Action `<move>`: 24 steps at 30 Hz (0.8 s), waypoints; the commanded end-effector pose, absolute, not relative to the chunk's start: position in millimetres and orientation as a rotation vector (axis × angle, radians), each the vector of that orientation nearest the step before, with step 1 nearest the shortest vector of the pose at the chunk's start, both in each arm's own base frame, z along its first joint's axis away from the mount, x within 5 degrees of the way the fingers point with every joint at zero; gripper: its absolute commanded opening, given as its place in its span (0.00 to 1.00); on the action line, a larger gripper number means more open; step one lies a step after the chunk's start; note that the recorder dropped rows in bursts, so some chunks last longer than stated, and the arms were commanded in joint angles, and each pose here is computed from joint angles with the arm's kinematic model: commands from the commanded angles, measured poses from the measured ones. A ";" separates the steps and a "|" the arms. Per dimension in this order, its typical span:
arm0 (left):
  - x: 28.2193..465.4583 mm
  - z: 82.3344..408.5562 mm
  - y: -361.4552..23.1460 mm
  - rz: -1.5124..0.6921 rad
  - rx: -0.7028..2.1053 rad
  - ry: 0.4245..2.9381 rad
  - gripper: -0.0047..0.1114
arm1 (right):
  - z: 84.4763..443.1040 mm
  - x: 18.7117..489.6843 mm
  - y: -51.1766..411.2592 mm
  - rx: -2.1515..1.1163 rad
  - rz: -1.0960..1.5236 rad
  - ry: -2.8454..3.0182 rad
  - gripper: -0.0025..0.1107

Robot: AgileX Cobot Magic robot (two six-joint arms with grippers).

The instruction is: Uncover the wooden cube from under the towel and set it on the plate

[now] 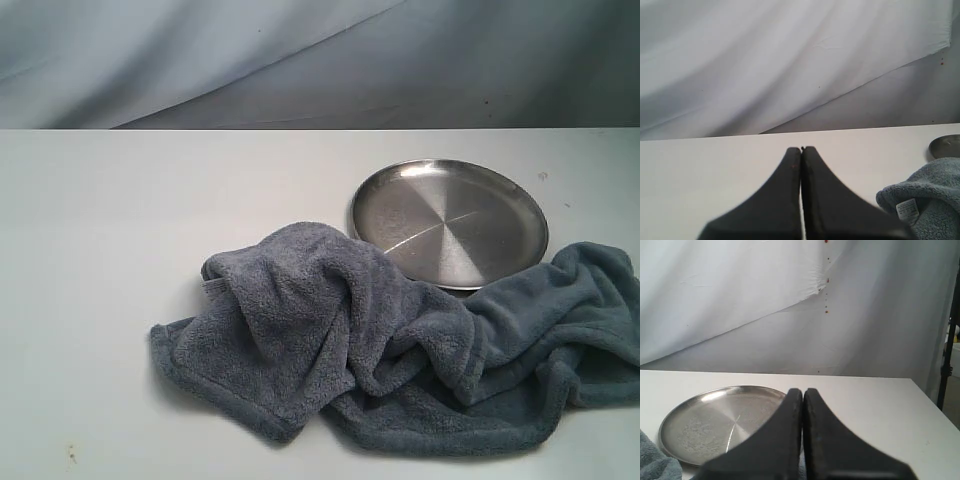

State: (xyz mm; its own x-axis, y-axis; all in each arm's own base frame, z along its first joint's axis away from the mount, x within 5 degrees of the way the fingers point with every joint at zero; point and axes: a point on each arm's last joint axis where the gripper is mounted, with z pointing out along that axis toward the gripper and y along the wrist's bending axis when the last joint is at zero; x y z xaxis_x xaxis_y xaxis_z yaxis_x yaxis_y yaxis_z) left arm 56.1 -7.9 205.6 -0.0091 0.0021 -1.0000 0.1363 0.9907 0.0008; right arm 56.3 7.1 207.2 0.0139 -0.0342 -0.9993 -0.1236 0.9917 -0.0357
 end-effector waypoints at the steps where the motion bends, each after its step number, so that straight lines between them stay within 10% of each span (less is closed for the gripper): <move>1: 55.9 205.4 -7.7 -0.108 0.102 1.567 0.04 | 206.3 56.1 6.8 -0.124 0.064 1.554 0.02; 24: 55.9 205.4 -7.7 -0.108 0.102 1.567 0.04 | 206.3 56.1 6.7 -0.138 0.047 1.553 0.02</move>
